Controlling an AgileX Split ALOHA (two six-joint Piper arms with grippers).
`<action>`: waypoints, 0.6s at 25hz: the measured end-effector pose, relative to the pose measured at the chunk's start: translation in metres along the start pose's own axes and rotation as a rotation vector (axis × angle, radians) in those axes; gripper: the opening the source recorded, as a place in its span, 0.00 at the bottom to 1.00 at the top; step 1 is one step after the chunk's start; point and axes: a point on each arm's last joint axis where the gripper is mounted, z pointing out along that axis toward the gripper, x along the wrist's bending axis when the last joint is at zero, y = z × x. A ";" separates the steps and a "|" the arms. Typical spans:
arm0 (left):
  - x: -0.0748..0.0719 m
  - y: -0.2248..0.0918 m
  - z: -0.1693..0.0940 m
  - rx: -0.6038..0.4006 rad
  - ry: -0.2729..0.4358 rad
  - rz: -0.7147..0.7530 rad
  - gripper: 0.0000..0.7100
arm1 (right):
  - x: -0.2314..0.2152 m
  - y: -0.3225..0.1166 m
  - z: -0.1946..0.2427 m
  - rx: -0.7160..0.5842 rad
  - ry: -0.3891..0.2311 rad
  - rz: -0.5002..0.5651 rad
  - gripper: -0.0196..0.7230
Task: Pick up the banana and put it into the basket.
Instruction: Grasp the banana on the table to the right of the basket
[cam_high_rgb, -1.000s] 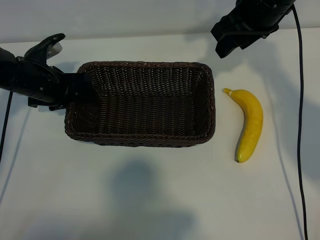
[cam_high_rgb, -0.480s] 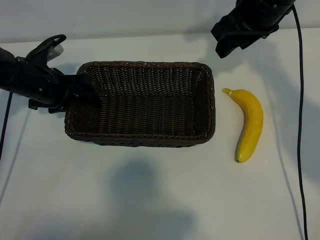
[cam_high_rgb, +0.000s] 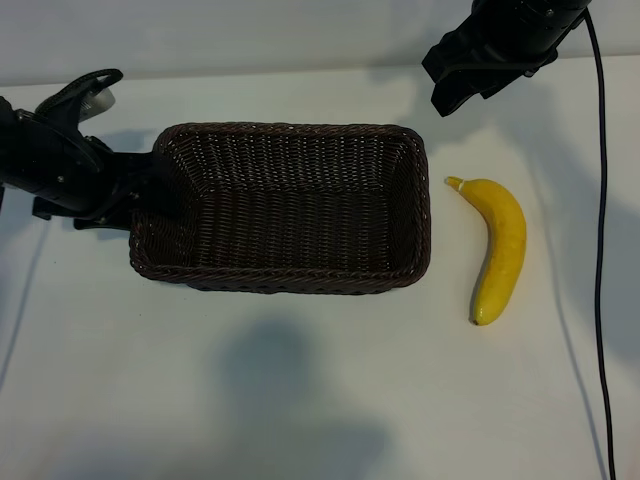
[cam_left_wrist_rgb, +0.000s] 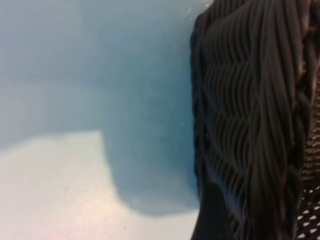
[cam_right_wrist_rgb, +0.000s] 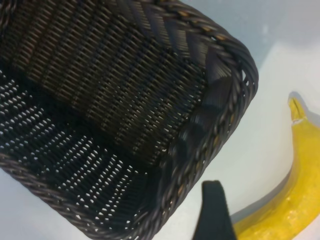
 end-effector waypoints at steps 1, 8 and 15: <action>0.000 -0.001 -0.003 0.000 0.013 0.006 0.77 | 0.000 0.000 0.000 0.000 0.000 0.000 0.73; -0.010 -0.006 -0.036 -0.057 0.074 0.052 0.77 | 0.000 0.000 0.000 0.000 0.000 0.000 0.73; -0.024 -0.014 -0.068 -0.127 0.088 0.107 0.77 | 0.000 0.000 0.000 0.000 0.000 0.000 0.73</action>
